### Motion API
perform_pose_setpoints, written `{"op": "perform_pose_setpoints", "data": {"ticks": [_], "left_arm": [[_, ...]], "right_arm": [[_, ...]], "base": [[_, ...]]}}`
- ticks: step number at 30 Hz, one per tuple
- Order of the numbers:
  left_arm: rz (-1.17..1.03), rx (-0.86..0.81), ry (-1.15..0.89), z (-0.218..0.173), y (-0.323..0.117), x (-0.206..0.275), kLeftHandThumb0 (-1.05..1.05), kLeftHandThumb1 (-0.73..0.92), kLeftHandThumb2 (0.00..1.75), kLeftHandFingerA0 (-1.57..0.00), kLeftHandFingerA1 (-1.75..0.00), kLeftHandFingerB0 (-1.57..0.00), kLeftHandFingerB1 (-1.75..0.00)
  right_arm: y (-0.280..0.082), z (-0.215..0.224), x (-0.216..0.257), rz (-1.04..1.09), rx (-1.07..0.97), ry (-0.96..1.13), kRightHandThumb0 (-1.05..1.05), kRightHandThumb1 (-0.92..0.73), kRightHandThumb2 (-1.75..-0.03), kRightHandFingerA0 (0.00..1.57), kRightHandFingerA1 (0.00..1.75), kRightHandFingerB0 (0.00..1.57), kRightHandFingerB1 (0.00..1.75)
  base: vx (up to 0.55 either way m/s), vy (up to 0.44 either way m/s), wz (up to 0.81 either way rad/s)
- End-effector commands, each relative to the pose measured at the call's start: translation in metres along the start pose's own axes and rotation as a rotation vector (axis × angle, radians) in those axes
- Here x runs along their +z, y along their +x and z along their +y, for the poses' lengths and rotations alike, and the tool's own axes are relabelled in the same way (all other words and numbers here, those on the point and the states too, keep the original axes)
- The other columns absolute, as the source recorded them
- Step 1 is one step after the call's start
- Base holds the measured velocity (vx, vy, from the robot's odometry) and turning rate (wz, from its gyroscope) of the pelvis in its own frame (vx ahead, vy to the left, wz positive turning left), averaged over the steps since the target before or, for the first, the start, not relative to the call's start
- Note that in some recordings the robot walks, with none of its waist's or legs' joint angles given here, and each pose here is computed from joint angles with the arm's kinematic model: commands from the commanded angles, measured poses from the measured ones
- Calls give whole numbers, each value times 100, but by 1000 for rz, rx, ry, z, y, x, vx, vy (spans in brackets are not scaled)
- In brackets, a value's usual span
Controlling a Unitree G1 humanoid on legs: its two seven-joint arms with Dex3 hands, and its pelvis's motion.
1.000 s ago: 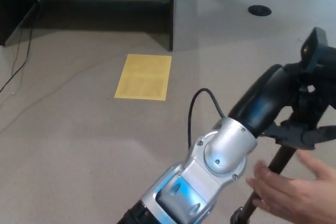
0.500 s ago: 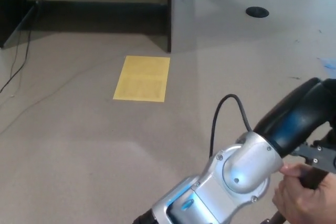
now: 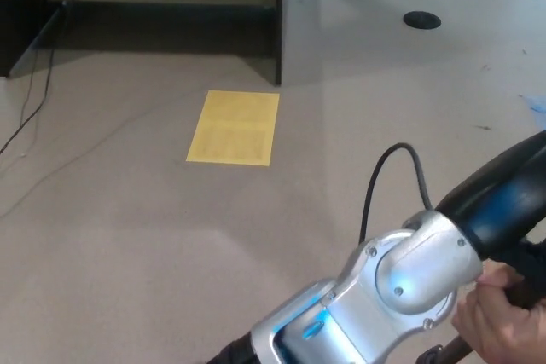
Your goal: There is a tripod standing in front of the robot and the robot extends its left arm to grab it. It lifts the tripod and passes it to a person.
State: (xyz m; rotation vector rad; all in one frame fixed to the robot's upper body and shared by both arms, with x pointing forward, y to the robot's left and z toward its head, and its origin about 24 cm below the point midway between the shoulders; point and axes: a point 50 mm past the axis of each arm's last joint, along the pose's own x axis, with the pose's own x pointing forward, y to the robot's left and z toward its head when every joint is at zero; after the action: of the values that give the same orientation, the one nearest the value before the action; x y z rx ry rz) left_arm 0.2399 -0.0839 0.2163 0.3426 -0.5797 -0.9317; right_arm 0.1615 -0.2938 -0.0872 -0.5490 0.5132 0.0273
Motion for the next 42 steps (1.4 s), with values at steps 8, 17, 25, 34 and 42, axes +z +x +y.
{"op": "perform_pose_setpoints", "data": {"ticks": [8,17,25,34,42], "left_arm": [[220,-97,68,35,-12,-27,-89,54,58,0,0,0,0],[370,-19,91,89,-54,-60,-92,55,58,0,0,0,0],[454,84,80,130,-106,-80,-91,53,57,0,0,0,0],[499,259,-102,135,-211,-98,-72,46,55,0,0,0,0],[572,488,-282,115,-301,-121,-41,30,62,0,-2,0,0]], "right_arm": [[2,-8,-2,36,-20,-19,-71,-77,-64,49,37,38,33],[1,-9,-4,41,-20,-8,-74,-77,-64,46,36,37,32],[0,-8,-4,40,-20,-17,-73,-78,-64,47,36,37,33],[-2,-9,-7,48,-24,-4,-72,-77,-64,48,36,37,33],[-3,-7,-9,58,-17,25,-71,-76,-63,46,36,35,33]], "base": [[0,0,0],[0,0,0],[0,0,0],[0,0,0],[0,0,0]]}}
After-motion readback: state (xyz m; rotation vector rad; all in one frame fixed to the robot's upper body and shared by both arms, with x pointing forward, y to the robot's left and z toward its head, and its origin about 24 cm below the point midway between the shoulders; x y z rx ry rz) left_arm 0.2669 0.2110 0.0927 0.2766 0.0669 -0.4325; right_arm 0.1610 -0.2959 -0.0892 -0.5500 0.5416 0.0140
